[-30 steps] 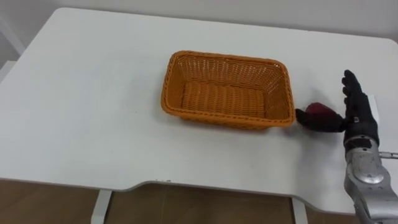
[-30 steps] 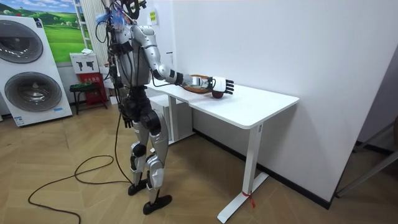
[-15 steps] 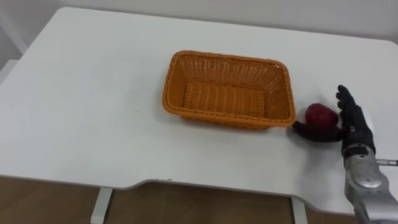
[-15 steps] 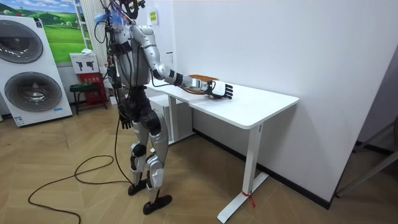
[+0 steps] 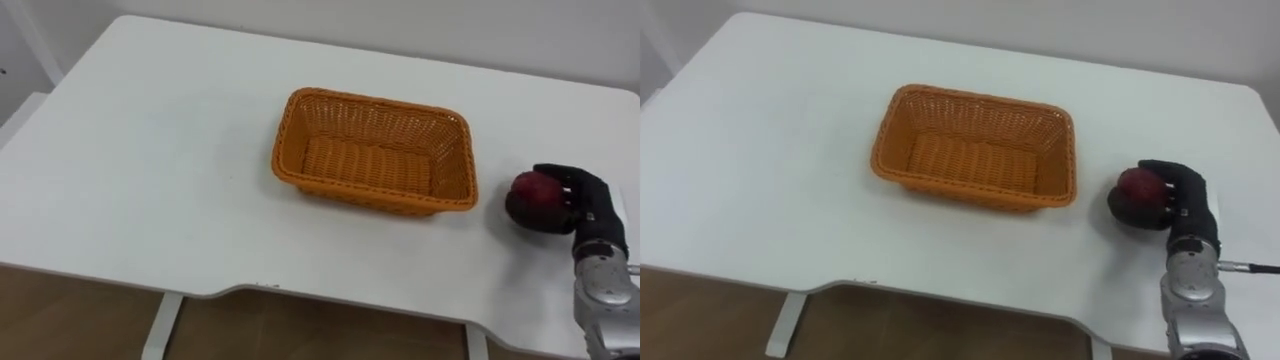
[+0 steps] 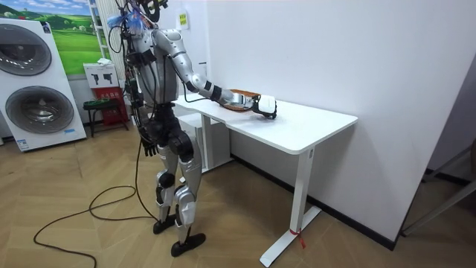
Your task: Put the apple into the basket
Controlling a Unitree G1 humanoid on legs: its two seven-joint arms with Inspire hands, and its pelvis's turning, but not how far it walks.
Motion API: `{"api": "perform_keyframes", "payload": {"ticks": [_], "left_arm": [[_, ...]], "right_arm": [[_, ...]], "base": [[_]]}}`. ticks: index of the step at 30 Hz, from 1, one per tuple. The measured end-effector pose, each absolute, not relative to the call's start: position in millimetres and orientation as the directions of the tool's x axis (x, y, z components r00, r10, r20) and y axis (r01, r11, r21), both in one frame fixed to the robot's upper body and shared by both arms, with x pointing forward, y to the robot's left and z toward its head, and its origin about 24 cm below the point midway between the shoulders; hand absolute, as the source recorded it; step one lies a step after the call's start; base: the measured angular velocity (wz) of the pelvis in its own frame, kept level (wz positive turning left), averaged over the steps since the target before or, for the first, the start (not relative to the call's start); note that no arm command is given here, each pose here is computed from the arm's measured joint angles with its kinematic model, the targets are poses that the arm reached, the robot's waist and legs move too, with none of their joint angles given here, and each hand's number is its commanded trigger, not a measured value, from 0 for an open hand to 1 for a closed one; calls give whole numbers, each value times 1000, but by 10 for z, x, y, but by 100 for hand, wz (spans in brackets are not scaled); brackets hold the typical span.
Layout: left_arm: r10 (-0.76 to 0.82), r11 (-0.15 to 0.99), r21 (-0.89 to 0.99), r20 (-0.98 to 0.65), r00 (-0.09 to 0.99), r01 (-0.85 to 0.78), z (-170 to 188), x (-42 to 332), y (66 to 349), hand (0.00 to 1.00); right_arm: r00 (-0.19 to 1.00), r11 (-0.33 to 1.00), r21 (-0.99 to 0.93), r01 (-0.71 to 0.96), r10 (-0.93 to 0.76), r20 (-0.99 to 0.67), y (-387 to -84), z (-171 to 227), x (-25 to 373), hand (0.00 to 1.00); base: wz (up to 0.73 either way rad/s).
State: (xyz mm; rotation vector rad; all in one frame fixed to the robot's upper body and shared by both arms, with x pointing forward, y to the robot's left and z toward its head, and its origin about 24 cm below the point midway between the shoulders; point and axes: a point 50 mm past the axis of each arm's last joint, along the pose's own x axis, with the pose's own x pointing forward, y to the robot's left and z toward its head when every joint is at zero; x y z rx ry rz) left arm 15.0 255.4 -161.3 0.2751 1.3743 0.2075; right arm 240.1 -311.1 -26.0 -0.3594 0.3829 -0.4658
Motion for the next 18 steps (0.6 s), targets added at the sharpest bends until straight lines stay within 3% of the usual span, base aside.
{"api": "perform_keyframes", "payload": {"ticks": [18], "left_arm": [[309, 948, 317, -930, 200, 9, -1615, 201, 2534, 0]], "right_arm": [[811, 828, -396, 398, -519, -270, -3096, -262, 2407, 100]], "base": [[0]]}}
